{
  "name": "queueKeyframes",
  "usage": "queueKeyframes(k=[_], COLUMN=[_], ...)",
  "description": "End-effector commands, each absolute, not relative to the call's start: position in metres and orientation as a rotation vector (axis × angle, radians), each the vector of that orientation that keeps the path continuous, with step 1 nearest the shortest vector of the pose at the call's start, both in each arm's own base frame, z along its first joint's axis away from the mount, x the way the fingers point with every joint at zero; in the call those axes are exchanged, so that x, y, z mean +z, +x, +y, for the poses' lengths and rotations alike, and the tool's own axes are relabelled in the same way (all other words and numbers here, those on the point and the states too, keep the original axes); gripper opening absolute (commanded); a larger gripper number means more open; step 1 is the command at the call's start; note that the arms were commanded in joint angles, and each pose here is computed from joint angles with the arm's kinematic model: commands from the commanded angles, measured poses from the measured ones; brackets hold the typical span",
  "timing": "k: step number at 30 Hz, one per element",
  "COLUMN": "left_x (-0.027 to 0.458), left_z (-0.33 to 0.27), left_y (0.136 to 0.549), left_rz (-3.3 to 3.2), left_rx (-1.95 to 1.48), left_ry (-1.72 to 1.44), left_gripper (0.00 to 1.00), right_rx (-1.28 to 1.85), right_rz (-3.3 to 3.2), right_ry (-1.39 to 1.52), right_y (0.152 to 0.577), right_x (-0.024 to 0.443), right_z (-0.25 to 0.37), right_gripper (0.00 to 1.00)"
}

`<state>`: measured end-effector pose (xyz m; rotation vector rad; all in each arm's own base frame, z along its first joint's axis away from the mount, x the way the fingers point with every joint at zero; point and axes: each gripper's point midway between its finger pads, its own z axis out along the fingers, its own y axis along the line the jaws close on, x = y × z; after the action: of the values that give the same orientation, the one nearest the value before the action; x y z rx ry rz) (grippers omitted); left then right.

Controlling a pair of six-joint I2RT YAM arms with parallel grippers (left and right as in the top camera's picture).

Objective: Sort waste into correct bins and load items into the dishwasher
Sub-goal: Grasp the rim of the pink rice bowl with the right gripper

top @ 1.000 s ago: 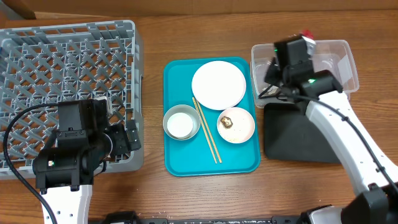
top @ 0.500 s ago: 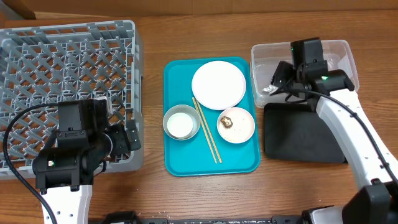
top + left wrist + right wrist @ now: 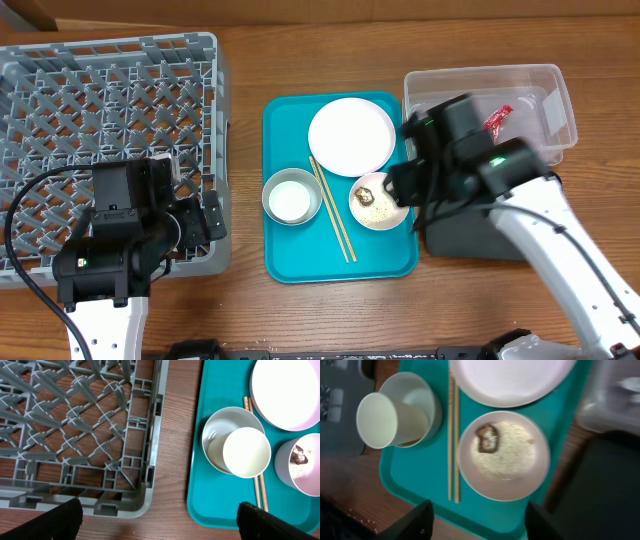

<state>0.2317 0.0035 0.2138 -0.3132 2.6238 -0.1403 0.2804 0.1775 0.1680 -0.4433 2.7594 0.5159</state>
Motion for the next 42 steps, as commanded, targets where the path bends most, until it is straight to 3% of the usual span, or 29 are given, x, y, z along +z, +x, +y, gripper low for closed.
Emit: queueKeyframes(k=[1, 8, 15, 21, 22, 28, 35, 42], left_x=[0.221, 0.221, 0.221, 0.22, 0.22, 0.22, 0.22, 0.22], left_z=[0.006, 0.005, 0.005, 0.005, 0.005, 0.005, 0.005, 0.005], left_y=[0.235, 0.234, 0.234, 0.234, 0.234, 0.234, 0.234, 0.234], left_rz=[2.601, 2.604, 2.605, 2.607, 2.607, 2.607, 2.607, 2.607], left_rx=[-0.134, -0.134, -0.134, -0.134, -0.134, -0.134, -0.134, -0.134], left_ry=[-0.312, -0.312, -0.312, -0.313, -0.313, -0.313, -0.313, -0.313], left_gripper=[1.0, 1.0, 1.0, 1.0, 1.0, 1.0, 1.0, 1.0], right_rx=[0.507, 0.407, 0.266, 0.264, 0.29, 0.281, 0.275, 0.19], right_rz=[2.738, 2.727, 2.76, 2.834, 2.848, 2.867, 2.871, 2.824], right_ry=[-0.645, -0.819, -0.719, -0.708, -0.715, -0.717, -0.712, -0.562], right_y=[0.263, 0.254, 0.272, 0.267, 0.265, 0.264, 0.265, 0.28], right_x=[0.142, 0.093, 0.064, 0.041, 0.037, 0.028, 0.027, 0.063], right_z=[0.208, 0.242, 0.243, 0.244, 0.247, 0.247, 0.246, 0.236], right_gripper=[0.5, 0.42, 0.41, 0.31, 0.25, 0.22, 0.05, 0.04])
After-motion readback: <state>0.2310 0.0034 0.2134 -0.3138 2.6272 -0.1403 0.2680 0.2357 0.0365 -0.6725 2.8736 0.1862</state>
